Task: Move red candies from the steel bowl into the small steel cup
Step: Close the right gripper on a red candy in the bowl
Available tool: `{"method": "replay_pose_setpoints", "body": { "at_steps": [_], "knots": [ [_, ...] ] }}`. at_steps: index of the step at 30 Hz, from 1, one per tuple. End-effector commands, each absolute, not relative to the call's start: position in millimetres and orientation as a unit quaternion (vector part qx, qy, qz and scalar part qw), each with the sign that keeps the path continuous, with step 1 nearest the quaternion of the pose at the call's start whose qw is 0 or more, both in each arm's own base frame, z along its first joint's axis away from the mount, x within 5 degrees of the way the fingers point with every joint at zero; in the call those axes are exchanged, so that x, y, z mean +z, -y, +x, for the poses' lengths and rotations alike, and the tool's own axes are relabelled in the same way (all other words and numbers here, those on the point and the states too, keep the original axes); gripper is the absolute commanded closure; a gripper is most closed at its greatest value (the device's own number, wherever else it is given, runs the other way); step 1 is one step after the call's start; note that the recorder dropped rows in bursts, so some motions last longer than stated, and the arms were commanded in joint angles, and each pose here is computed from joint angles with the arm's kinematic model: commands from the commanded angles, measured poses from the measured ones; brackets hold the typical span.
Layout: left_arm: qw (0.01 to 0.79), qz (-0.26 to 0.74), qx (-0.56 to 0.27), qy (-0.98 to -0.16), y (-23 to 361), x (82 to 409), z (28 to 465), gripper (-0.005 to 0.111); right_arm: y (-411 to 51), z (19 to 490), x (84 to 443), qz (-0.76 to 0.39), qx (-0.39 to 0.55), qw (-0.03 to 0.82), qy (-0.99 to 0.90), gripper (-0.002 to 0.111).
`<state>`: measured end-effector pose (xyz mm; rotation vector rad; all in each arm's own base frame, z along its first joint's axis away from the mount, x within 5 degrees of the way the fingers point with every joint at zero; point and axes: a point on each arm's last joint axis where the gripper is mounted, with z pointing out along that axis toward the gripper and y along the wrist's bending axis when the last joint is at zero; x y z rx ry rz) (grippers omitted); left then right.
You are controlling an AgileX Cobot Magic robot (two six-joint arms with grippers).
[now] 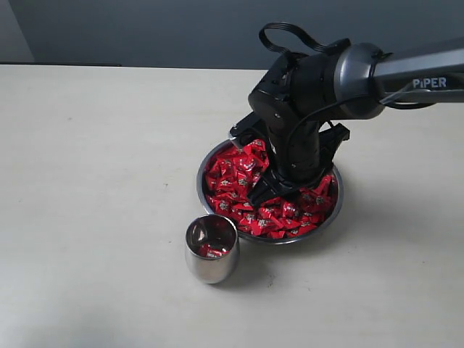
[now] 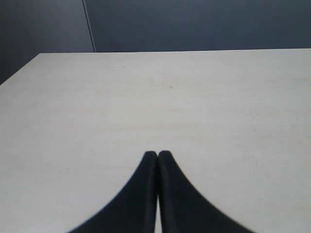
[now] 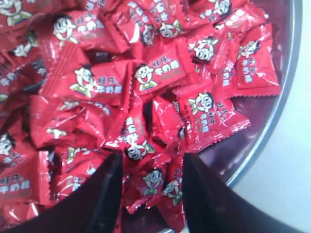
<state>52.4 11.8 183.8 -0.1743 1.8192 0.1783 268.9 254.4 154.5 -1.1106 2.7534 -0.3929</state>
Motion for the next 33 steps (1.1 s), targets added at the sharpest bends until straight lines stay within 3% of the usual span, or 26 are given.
{"method": "replay_pose_setpoints", "body": {
  "at_steps": [1,33],
  "knots": [
    [0.612,-0.075,0.073,-0.784,-11.4,183.4,52.6,0.106,-252.3,270.4,154.7,-0.37,-0.136,0.073,-0.916,0.071],
    [0.612,-0.075,0.073,-0.784,-11.4,183.4,52.6,0.106,-252.8,269.2,154.3,-0.365,-0.13,0.069,-0.919,0.071]
  ]
}}
